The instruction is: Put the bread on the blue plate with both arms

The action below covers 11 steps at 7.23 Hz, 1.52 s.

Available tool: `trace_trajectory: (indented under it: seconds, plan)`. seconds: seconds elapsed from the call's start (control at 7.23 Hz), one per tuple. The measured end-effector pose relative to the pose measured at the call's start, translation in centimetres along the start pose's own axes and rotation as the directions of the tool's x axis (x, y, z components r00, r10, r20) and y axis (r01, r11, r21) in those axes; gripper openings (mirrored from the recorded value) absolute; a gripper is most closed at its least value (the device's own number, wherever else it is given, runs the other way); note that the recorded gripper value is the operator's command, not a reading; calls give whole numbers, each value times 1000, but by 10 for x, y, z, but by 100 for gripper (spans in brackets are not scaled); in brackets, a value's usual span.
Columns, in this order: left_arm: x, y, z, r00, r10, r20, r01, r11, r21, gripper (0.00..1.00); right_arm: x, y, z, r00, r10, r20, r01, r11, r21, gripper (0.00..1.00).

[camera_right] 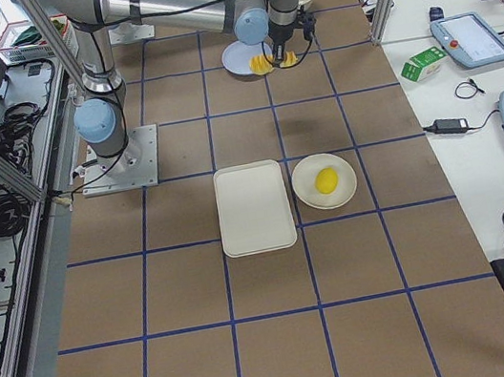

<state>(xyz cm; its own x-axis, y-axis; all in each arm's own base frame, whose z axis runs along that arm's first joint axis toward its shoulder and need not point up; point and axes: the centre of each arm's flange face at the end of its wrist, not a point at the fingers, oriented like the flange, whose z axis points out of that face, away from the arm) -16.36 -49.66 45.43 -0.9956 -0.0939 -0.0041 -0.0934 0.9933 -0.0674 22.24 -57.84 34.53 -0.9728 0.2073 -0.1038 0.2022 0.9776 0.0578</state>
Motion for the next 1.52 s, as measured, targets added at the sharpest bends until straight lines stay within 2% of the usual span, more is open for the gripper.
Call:
trace_trajectory:
  seconds: [0.14, 0.28, 0.41, 0.69, 1.24, 1.38, 1.52]
  plan:
    - [-2, 2, -16, 997, 80, -9, -80, 997, 23, 100, -32, 10, 17, 1000, 2, 4, -2, 1000, 11, 0]
    - [-2, 1, -29, 993, 116, -23, -114, 992, 43, 100, -62, 20, 39, 1000, -10, 8, 10, 1000, 20, 0]
    - [-3, -2, -38, 992, 128, -23, -127, 991, 37, 100, -90, 33, 62, 999, -39, 7, 39, 999, 18, 0]
    - [-14, -6, -49, 994, 108, -18, -107, 994, 5, 100, -116, 50, 98, 997, -80, -14, 79, 997, -16, 0]
    - [-25, 0, -55, 996, 84, -13, -84, 996, -23, 100, -117, 60, 145, 995, -88, -53, 83, 992, -91, 0]
    - [-25, 1, -55, 997, 82, -14, -83, 996, -24, 100, -114, 64, 155, 994, -87, -60, 80, 991, -106, 37]
    - [-25, 1, -54, 997, 81, -14, -81, 996, -25, 100, -113, 65, 157, 994, -87, -63, 80, 991, -111, 80]
